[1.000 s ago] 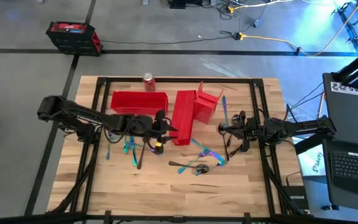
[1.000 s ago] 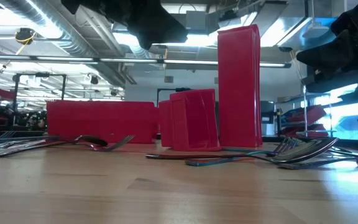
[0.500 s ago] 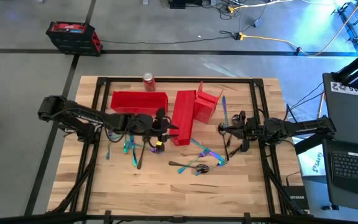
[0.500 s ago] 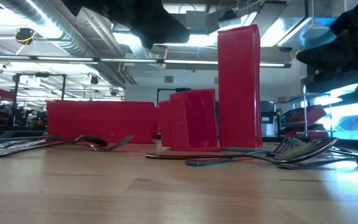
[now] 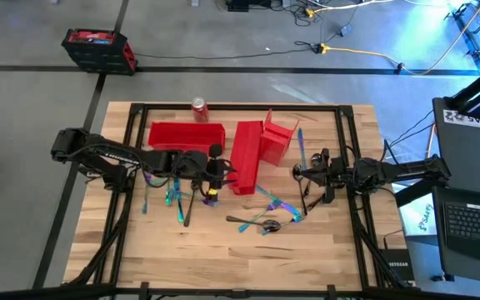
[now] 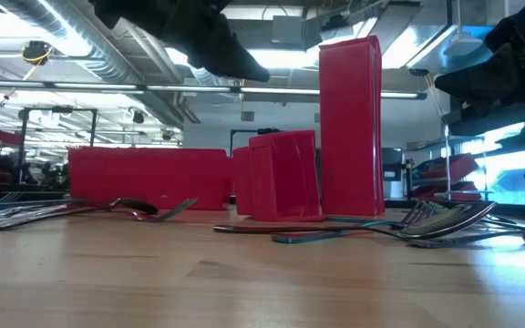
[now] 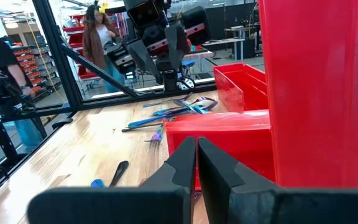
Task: Sort silverware
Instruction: Adjust the red bins
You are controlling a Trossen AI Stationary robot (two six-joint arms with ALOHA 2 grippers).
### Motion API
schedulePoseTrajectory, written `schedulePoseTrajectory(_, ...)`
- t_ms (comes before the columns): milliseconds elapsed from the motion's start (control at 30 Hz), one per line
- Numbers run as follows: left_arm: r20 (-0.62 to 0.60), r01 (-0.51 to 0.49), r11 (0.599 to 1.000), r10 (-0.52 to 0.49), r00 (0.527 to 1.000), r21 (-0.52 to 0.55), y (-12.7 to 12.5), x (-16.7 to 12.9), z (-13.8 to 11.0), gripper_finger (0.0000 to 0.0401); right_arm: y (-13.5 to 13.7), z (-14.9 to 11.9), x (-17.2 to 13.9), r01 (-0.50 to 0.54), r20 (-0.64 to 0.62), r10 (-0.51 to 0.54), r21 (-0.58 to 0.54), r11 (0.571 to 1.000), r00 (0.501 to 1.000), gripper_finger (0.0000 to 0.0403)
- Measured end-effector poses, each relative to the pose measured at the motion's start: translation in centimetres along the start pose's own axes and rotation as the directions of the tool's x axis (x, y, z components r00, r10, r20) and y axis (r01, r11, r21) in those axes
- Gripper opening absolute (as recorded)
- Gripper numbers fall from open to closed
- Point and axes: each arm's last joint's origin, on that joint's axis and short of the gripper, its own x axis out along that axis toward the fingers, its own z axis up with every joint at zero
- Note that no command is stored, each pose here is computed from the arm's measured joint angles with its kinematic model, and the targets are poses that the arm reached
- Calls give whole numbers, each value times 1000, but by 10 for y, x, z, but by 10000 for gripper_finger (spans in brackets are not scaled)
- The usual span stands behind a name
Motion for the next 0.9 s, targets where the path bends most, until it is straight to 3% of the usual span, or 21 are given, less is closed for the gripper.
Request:
schedulePoseTrajectory(567, -13, -23, 1000, 23, 1000, 12, 7, 6, -4, 122, 0, 1, 0, 6, 14, -6, 2, 1000, 1000, 0)
schedulePoseTrajectory(667, 21, -54, 998, 54, 998, -13, 14, 8, -3, 122, -1, 9, 0, 64, 96, -66, 31, 997, 993, 0)
schedulePoseTrajectory(767, 103, -102, 992, 110, 989, -80, 25, 8, 4, 122, 0, 17, -2, 41, 178, -64, 131, 991, 982, 0)
schedulePoseTrajectory(833, 130, -143, 984, 157, 979, -108, 33, 8, 5, 122, 0, 28, -4, 83, 240, -100, 80, 993, 966, 0)
schedulePoseTrajectory(900, 112, -212, 967, 229, 967, -143, 41, 8, 4, 122, -2, 50, -9, 190, 331, -196, 50, 980, 923, 0)
